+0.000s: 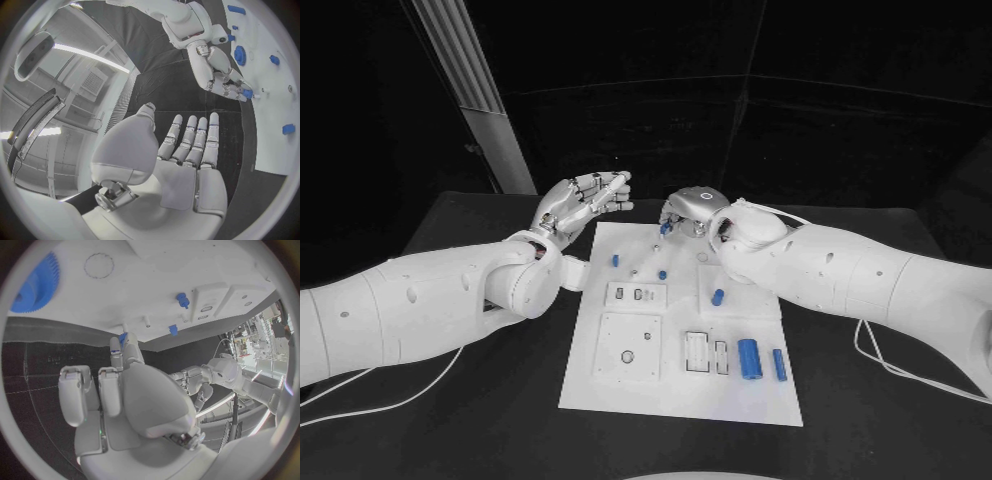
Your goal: Assemble the parts on the task board
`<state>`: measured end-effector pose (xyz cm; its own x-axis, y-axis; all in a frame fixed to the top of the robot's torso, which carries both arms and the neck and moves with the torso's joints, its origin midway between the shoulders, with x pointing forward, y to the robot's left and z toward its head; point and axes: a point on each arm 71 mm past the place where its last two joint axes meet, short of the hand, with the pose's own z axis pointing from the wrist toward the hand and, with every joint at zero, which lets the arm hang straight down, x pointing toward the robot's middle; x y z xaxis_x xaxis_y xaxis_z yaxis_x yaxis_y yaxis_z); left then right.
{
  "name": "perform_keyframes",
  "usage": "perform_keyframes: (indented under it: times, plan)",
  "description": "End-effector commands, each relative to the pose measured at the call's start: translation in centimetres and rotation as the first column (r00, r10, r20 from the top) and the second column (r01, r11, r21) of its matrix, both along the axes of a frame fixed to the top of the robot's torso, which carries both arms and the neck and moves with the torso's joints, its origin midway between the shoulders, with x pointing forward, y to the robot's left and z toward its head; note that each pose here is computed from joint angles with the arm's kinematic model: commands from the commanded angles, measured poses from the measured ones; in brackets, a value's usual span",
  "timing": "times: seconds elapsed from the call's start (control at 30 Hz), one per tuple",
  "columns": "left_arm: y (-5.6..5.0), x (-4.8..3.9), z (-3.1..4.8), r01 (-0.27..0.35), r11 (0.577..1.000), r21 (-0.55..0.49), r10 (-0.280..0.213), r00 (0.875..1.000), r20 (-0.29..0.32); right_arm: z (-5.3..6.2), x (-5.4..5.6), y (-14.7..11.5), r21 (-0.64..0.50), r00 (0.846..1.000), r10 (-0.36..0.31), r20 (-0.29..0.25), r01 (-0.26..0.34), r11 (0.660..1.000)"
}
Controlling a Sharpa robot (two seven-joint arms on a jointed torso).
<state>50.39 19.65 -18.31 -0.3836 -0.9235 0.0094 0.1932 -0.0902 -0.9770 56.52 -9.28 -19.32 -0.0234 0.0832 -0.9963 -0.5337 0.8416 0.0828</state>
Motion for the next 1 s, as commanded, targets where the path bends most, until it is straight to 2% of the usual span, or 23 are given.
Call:
perform_keyframes:
  times: [0.03,1.0]
  plan:
    - [0.05,-0.44,1.62,0.019,0.996,-0.089,-0.001,0.98,0.201,0.08,0.13,0.09,-0.011,1.0,0.004,-0.001,-0.004,1.0]
    - [-0.02,-0.37,1.64,0.018,0.996,-0.087,0.0,0.98,0.2,-0.17,0.45,0.96,-0.033,1.0,0.015,-0.023,-0.016,0.999]
